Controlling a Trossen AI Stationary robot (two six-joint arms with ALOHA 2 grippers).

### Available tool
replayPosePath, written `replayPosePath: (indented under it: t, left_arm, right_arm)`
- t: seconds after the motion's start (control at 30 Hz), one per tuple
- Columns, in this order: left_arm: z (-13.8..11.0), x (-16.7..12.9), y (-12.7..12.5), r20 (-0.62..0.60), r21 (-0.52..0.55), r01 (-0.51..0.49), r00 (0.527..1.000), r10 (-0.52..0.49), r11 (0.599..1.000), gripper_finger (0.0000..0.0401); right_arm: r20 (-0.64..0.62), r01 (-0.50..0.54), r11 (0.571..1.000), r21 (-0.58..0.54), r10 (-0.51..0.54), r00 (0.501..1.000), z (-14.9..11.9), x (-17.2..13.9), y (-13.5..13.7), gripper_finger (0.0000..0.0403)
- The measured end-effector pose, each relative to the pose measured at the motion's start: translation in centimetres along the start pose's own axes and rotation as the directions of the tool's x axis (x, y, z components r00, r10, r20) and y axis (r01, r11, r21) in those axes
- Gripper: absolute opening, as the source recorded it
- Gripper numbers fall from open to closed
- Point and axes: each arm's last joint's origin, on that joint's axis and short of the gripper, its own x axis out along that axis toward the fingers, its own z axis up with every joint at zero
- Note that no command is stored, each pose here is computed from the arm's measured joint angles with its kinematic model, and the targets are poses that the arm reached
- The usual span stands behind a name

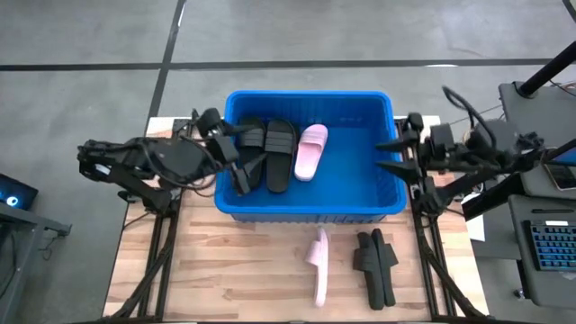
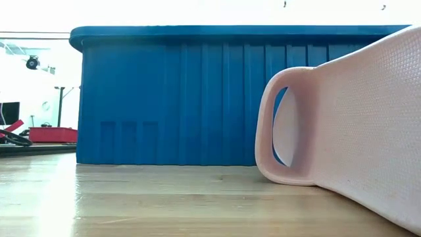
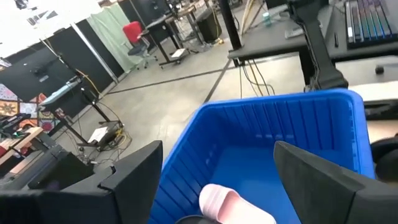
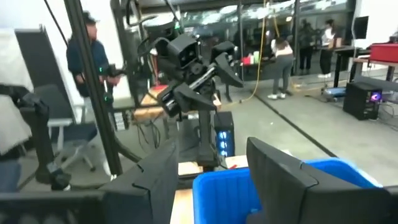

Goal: Pick and place slides into bin
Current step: Put the pink slides into the blue bin

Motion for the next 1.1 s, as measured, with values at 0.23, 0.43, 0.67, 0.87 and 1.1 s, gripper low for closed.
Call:
replayPosePath:
  t: [0.23, 0.43, 0.67, 0.87, 1.1]
  left_arm:
    - [-0.2, 1.8, -2.1, -0.030, -0.022, 0.021, 0.999, -0.022, 1.000, 0.0290]
    - [-0.5, 3.6, -5.1, -0.033, -0.150, 0.254, 0.965, -0.262, 0.955, 0.0290]
    - [-1.9, 6.4, -10.3, -0.106, -0.256, 0.471, 0.854, -0.509, 0.844, 0.0290]
    - [-3.9, 8.5, -15.4, -0.194, -0.375, 0.502, 0.780, -0.595, 0.780, 0.0290]
    - [-6.0, 9.3, -20.4, -0.265, -0.461, 0.545, 0.670, -0.694, 0.701, 0.0290]
  right_arm:
    - [0.034, 0.044, 0.996, 0.072, -0.046, 0.998, -7.2, -2.2, -1.1, 0.0152]
    - [0.047, 0.122, 0.974, 0.190, -0.133, 0.990, -12.1, -4.3, -2.7, 0.0133]
    - [0.082, 0.096, 0.952, 0.291, -0.125, 0.989, -14.6, -6.7, -4.1, 0.0125]
    - [0.126, 0.083, 0.959, 0.270, -0.121, 0.985, -15.1, -8.2, -4.9, 0.0129]
    - [0.146, 0.076, 0.959, 0.274, -0.120, 0.982, -15.0, -9.1, -5.3, 0.0129]
